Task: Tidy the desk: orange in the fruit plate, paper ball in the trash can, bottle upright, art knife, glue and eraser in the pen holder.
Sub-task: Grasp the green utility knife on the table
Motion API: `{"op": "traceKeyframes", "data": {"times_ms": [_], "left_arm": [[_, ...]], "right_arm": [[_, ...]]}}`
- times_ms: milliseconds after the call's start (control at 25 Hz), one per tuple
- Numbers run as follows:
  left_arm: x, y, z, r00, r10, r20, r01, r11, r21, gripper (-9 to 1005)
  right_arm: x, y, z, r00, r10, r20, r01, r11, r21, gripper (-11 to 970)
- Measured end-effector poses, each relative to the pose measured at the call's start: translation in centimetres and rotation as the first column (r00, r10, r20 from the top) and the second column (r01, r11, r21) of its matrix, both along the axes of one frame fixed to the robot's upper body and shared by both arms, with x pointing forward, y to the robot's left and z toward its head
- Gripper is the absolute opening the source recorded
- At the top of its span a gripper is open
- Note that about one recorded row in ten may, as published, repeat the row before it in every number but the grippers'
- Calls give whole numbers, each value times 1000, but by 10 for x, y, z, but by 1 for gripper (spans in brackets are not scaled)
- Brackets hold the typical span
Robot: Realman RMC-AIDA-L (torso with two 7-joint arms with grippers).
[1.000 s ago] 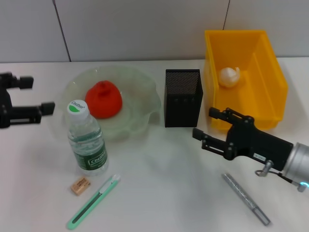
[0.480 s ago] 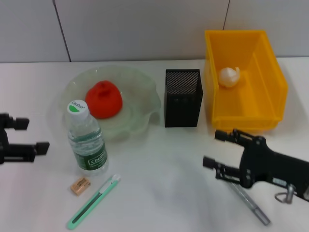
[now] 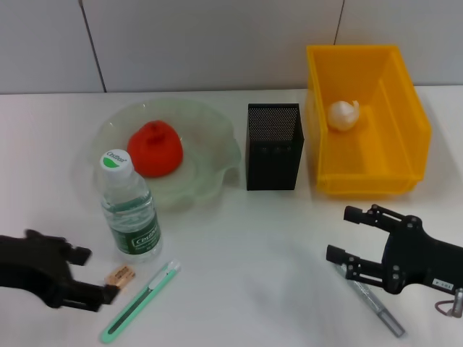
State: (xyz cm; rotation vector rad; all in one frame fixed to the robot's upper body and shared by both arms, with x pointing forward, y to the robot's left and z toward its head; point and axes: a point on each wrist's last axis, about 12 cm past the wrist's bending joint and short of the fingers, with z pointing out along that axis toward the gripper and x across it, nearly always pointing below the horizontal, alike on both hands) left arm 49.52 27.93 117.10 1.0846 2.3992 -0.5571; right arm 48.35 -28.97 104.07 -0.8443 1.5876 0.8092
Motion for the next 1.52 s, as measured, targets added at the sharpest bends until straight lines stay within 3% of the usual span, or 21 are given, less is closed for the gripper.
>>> {"op": "traceKeyframes", "data": {"times_ms": [200,400,1520], "left_arm": [[8,-22,-3,1000,-16,-6,16,1000,16,811],[11,-32,-7,1000,-26,-13,26,1000,9,811],[20,-63,-43,998,-12,-60,20,993,120,811]], "right_arm": [[0,0,-1,1000,-5,-2,5,1000,-2,758],[0,-2,-2,1000,-22,-9,22,1000,-2,758],[0,1,-6,998,-61,-13,61,998,1,759]]}}
